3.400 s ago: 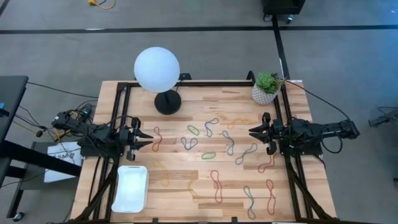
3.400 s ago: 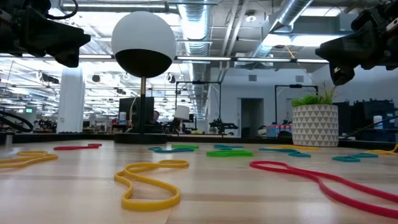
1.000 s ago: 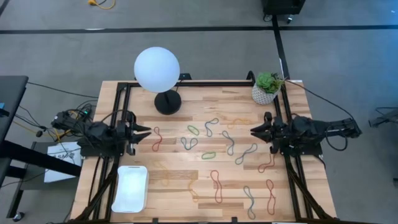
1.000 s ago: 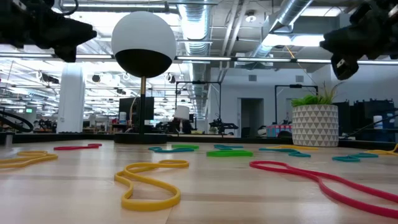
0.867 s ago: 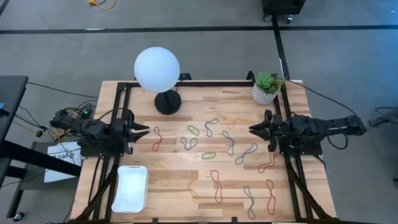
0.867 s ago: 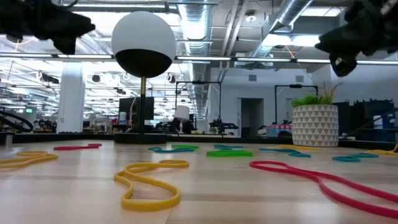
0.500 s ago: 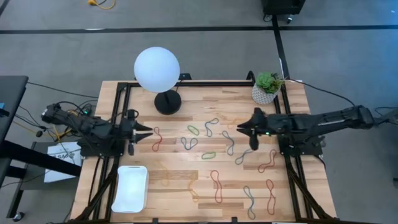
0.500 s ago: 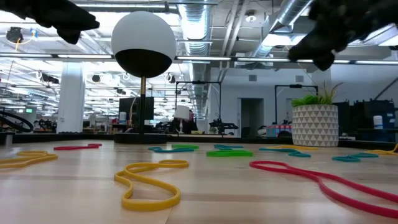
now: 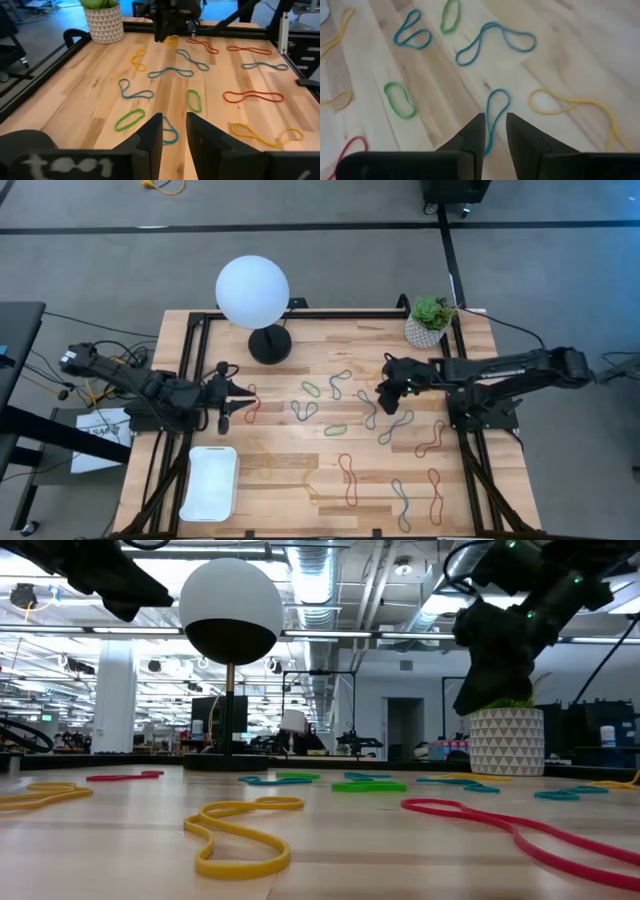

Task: Pick and place items into bin
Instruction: Put the blue rubber band into the white bin

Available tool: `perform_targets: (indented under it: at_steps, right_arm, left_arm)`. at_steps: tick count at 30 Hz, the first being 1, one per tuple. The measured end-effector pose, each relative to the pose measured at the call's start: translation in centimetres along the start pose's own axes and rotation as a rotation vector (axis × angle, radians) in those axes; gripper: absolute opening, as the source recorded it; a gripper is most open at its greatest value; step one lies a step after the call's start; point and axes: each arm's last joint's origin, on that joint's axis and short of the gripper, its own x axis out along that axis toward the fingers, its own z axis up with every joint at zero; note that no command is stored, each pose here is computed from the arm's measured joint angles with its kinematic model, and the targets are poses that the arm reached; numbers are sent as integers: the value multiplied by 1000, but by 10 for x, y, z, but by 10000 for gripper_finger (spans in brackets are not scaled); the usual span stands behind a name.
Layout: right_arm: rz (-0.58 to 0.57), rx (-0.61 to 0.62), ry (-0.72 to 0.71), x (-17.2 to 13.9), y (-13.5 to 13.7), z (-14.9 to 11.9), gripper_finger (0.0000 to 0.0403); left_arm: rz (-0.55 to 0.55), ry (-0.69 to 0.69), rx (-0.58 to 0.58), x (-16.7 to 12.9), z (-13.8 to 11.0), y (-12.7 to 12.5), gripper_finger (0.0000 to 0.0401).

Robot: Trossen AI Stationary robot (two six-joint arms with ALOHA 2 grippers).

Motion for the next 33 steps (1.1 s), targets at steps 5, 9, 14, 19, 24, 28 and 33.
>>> perform_targets:
  at_steps: [5, 9, 14, 19, 24, 28, 33]
  right_arm:
    - [7, 12, 34, 9, -3, 0, 71]
    - [24, 88, 5, 18, 0, 4, 71]
    - [56, 121, -49, 32, 4, 10, 71]
    - [81, 78, -90, 47, 7, 14, 71]
    - [60, 62, -57, 54, 5, 10, 71]
    - [0, 79, 11, 40, 2, 14, 71]
    - [-127, 161, 30, 18, 6, 17, 71]
  left_arm:
    - [36, -2, -6, 1, 1, 4, 78]
    - [55, -1, 17, 2, 1, 7, 78]
    - [69, 0, 50, 3, 1, 9, 78]
    - [74, 2, 84, 3, 1, 9, 78]
    - [74, 3, 106, 3, 1, 9, 78]
    - [74, 3, 110, 3, 1, 9, 78]
    - [74, 4, 130, 3, 1, 9, 78]
